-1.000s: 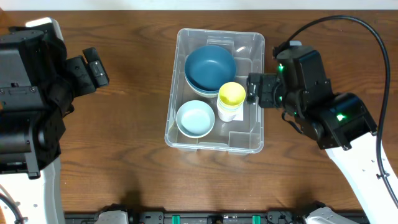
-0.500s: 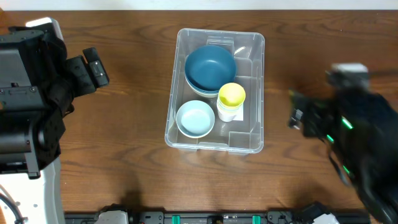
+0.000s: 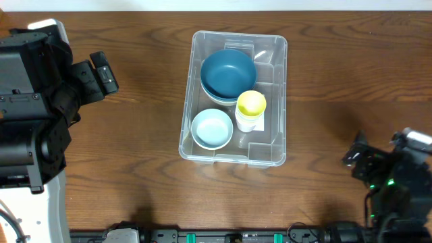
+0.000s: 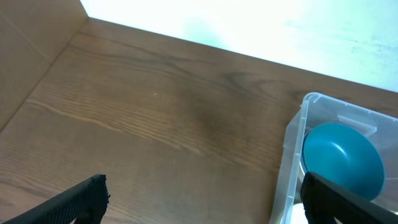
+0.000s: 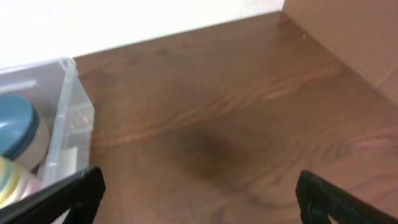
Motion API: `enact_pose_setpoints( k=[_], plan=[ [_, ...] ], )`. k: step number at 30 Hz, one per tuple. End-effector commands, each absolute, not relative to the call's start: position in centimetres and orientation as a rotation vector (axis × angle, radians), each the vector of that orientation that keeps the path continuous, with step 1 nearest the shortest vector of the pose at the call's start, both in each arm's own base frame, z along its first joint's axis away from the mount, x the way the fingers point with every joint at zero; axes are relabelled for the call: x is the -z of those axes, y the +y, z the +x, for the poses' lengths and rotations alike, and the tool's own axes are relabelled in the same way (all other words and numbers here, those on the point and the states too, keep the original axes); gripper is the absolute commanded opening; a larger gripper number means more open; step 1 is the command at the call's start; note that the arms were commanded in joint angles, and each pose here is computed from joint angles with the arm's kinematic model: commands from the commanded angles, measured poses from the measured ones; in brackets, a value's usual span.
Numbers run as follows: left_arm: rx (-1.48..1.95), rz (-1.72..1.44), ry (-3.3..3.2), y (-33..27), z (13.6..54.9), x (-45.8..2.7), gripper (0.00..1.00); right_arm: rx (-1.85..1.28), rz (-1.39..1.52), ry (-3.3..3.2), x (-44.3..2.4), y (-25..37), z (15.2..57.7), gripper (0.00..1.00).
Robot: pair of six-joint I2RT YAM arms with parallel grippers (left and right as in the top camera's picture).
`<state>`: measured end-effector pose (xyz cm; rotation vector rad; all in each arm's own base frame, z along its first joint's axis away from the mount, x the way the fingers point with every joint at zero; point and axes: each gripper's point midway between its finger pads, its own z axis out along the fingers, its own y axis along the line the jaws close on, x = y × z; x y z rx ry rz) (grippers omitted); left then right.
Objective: Pack container
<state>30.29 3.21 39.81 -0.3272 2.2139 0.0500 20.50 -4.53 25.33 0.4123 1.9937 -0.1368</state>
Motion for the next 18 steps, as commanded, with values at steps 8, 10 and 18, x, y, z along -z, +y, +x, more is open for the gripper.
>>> enact_pose_setpoints(
  k=[8, 10, 18],
  plan=[
    [-0.064, -0.339, 2.213, 3.5, 30.2, -39.8, 0.98, 0.002, 0.334, 1.925, -16.3, -2.7, 21.2, 0.99],
    [-0.065, -0.339, 2.213, 3.5, 30.2, -39.8, 0.98, -0.006, 0.337, 1.91, -15.5, -2.6, 21.3, 0.99],
    [-0.064, -0.339, 2.213, 3.5, 30.2, -39.8, 0.98, -0.026, 0.372, 1.922, -12.3, -2.6, 21.3, 0.99]
  ],
)
